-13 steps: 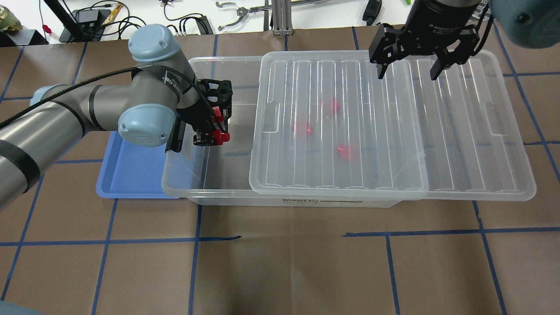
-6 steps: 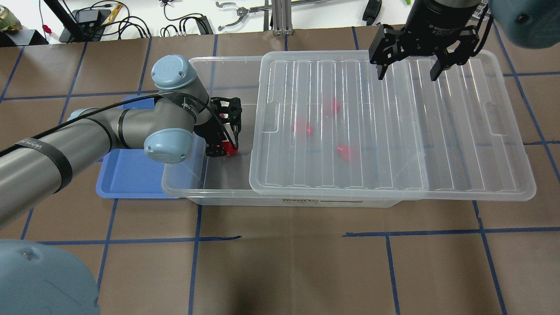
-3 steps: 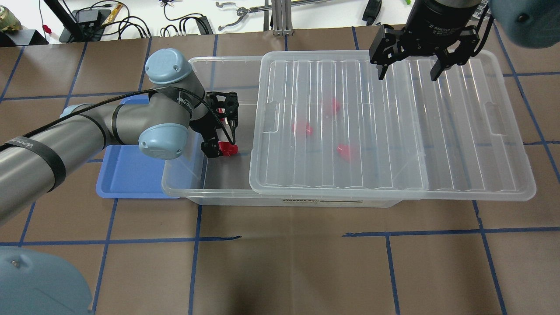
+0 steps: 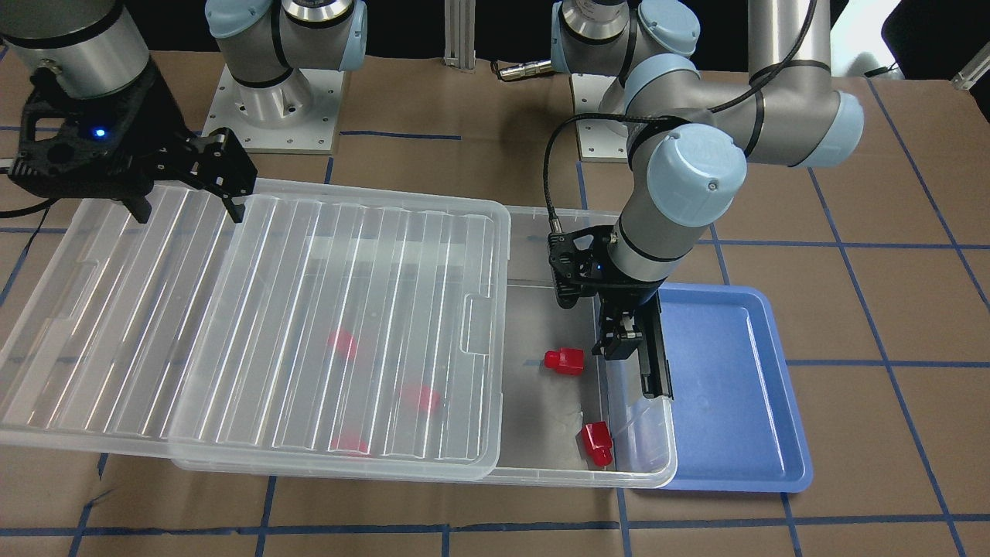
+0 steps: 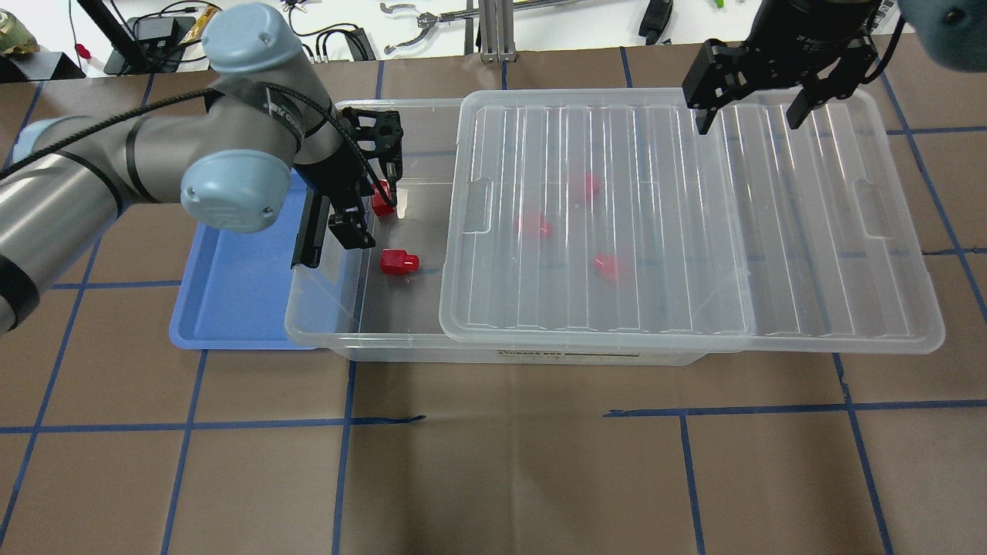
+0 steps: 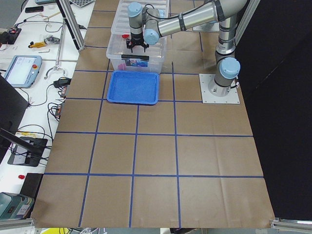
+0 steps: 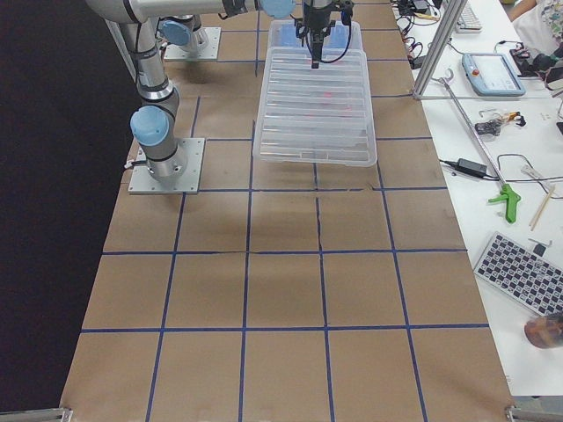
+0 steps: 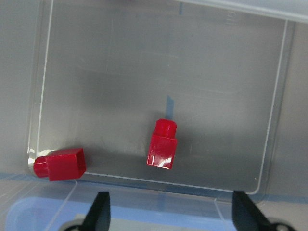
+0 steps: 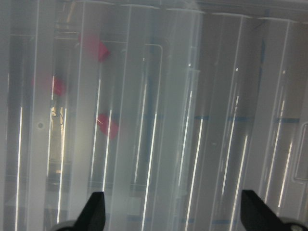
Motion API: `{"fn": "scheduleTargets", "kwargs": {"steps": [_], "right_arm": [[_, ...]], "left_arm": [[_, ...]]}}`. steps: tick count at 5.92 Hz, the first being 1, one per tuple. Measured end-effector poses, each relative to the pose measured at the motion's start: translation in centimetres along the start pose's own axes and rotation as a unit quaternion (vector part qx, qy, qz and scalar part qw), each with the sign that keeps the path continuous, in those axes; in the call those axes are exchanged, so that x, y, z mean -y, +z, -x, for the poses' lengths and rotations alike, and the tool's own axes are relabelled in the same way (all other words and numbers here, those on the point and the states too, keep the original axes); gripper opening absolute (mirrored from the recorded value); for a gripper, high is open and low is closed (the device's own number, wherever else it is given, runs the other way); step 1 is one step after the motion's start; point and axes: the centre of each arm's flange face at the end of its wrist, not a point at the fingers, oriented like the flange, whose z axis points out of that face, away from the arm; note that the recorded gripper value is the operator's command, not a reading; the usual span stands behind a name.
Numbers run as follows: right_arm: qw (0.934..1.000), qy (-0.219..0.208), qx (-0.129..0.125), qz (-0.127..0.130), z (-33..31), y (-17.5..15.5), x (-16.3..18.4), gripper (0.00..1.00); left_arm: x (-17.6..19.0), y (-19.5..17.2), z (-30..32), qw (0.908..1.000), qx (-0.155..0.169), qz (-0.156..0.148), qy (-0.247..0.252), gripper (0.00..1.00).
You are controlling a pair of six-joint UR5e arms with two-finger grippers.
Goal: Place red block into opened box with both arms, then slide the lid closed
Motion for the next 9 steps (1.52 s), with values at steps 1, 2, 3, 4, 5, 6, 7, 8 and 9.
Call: {"fn": "scheduleTargets", "kwargs": {"steps": [1, 2, 3, 4, 5, 6, 7, 8, 9], "right_arm": [[0.9999, -0.013, -0.001, 0.008, -5.0, 0.9, 0.4, 1.00], [0.9997, -0.018, -0.002, 0.014, -10.4, 2.7, 0.4, 1.00], [0.9995, -0.015, -0.017, 0.022, -15.6, 4.9, 0.2, 1.00], [0.9986, -0.003, -0.033, 0.040, -20.2, 7.3, -0.6, 1.00], [0.9974, 0.015, -0.039, 0.059, -23.6, 9.8, -1.6, 1.00], [0.9960, 0.031, -0.049, 0.069, -26.0, 11.9, -2.3, 1.00], [0.9947, 0.046, -0.054, 0.075, -27.8, 13.7, -3.2, 1.00], [0.9934, 0.060, -0.049, 0.085, -29.0, 15.3, -4.2, 1.00], [0.9926, 0.067, -0.044, 0.091, -29.1, 16.1, -4.9, 1.00]], "left_arm": [[0.4, -4.1, 0.0, 0.9995, -0.005, 0.003, -0.031, 0.90], [0.8, -7.1, 0.0, 0.9965, -0.009, 0.007, -0.082, 0.91], [1.0, -9.0, -0.1, 0.9899, -0.007, 0.008, -0.141, 0.91], [0.9, -10.1, -0.2, 0.9775, -0.001, 0.007, -0.211, 0.96], [0.7, -10.9, -0.3, 0.9579, 0.006, 0.005, -0.287, 0.98], [0.4, -11.7, -0.4, 0.9274, 0.015, 0.000, -0.374, 0.98], [-0.3, -12.9, -0.9, 0.8851, 0.035, 0.000, -0.464, 0.98], [-1.4, -14.1, -1.6, 0.8341, 0.058, 0.003, -0.549, 0.98], [-2.3, -14.9, -2.0, 0.7870, 0.070, 0.001, -0.613, 0.98]]}}
